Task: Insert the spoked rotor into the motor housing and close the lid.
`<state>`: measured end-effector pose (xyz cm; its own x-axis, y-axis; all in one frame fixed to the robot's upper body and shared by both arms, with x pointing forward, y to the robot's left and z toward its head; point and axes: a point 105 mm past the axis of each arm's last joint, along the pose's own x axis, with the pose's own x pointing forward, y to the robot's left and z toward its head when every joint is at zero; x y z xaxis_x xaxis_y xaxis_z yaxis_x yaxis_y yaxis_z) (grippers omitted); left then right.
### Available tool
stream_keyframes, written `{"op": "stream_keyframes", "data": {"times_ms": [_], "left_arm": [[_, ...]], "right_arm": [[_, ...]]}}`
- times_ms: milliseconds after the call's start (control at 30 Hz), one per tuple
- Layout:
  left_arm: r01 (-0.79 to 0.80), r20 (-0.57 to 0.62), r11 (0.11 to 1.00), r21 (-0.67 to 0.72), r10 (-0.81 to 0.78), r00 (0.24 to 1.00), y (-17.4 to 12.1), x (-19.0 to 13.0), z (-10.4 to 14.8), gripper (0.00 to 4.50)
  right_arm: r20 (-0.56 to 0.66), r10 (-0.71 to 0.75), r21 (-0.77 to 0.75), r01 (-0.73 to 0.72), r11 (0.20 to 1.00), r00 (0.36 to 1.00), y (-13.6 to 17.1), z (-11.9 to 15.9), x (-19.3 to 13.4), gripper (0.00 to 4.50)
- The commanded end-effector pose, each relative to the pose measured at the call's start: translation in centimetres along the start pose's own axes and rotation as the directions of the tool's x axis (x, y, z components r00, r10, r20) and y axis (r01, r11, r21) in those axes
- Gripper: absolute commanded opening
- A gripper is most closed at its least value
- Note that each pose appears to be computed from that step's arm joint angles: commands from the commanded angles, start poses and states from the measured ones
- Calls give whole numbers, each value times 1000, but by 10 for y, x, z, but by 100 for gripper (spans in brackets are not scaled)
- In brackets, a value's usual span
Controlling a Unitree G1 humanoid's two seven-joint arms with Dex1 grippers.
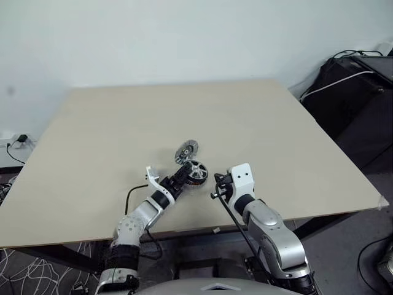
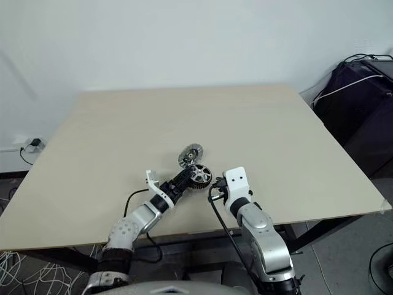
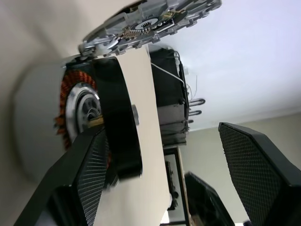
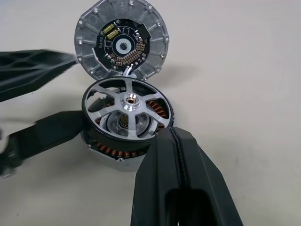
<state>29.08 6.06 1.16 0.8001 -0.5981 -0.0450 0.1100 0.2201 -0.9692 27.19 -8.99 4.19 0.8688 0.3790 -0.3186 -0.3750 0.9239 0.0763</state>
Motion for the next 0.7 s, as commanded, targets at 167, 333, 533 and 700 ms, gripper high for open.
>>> {"op": "stream_keyframes", "data": {"times_ms": [167,333,533,700], "left_arm": [[98,-11,992,85,-97,995,-36,2,-2,384],[82,-42,974,210,-75,996,-35,-12,-1,384],[4,-8,756,655,3,1000,-29,-22,-1,384],[-107,107,629,770,38,994,-20,-26,6,366]], "right_arm": [[54,29,1,-29,1000,998,7,15,2,0],[56,30,-3,-29,1000,998,6,16,3,0],[89,47,-23,-45,999,995,8,25,14,0],[68,67,-42,-64,997,995,13,23,34,0]]}}
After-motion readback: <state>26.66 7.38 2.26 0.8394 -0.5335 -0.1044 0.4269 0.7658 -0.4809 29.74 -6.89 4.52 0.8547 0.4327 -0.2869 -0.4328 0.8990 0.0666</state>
